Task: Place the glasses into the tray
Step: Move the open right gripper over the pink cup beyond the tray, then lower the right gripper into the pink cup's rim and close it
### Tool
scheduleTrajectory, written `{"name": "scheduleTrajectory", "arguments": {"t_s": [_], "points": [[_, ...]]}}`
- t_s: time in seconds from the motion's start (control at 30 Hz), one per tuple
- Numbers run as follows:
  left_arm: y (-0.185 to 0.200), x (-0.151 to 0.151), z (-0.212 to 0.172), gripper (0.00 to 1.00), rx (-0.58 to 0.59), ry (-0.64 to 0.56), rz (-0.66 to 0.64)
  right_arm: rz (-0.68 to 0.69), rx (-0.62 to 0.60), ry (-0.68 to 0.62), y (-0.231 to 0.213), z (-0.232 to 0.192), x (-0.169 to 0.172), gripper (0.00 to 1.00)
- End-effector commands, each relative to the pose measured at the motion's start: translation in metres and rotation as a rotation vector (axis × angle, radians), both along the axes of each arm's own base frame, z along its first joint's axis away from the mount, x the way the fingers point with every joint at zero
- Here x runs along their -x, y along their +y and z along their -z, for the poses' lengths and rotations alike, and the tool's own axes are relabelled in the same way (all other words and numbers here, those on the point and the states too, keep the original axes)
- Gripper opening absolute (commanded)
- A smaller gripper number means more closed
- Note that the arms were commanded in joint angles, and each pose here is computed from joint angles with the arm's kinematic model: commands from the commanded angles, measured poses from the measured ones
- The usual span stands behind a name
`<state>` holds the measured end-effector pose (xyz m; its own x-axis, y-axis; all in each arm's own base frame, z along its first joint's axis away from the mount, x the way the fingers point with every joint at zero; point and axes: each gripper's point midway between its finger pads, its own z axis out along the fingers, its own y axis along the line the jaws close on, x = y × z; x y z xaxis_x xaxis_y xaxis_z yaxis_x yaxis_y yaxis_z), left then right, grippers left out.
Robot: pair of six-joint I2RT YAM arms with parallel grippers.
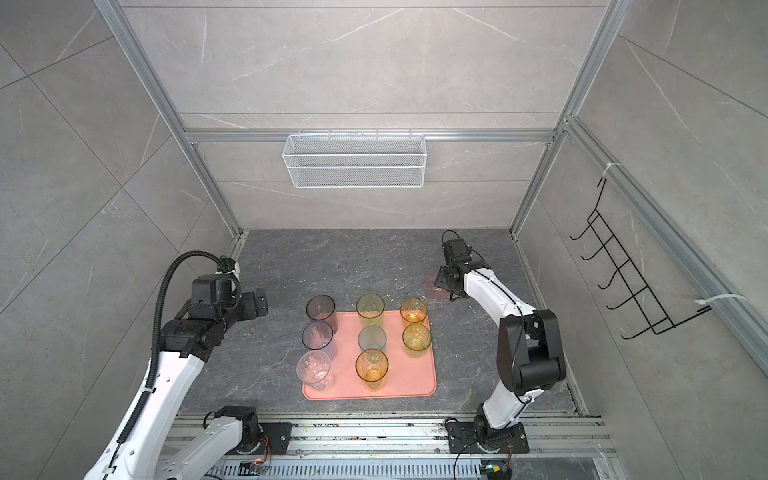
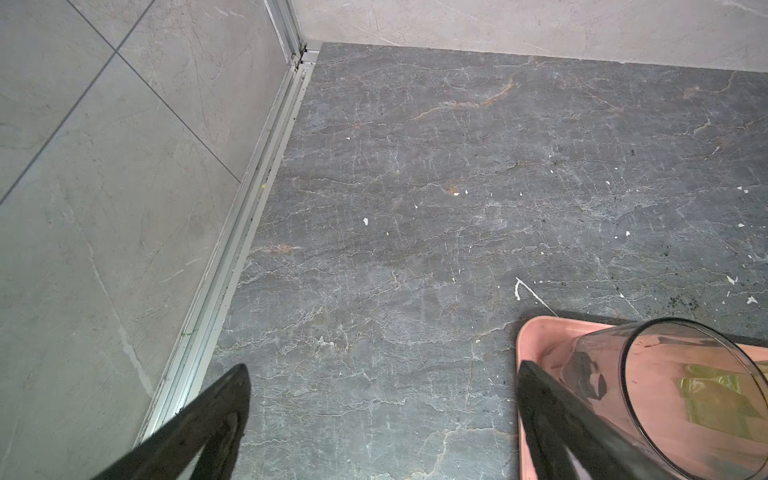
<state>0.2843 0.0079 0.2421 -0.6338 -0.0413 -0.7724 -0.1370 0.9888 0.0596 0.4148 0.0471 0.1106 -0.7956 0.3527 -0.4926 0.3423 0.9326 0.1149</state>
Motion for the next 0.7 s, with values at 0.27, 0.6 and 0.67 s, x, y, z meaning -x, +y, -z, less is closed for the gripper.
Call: {"name": "scheduleTrajectory", "arguments": {"t_s": [0.27, 0.6, 0.67], "points": [[0.004, -0.005, -0.002, 0.99, 0.003, -0.005, -0.015, 0.018, -0.055, 0.027, 0.001, 0.017, -0.014, 0.68], [0.005, -0.006, 0.000, 0.99, 0.005, 0.002, -0.020, 0.010, -0.091, 0.060, 0.004, 0.031, -0.021, 0.65], [0.005, -0.006, 0.000, 0.99, 0.007, 0.004, -0.020, 0.006, -0.095, 0.065, 0.005, 0.033, -0.022, 0.64]]}}
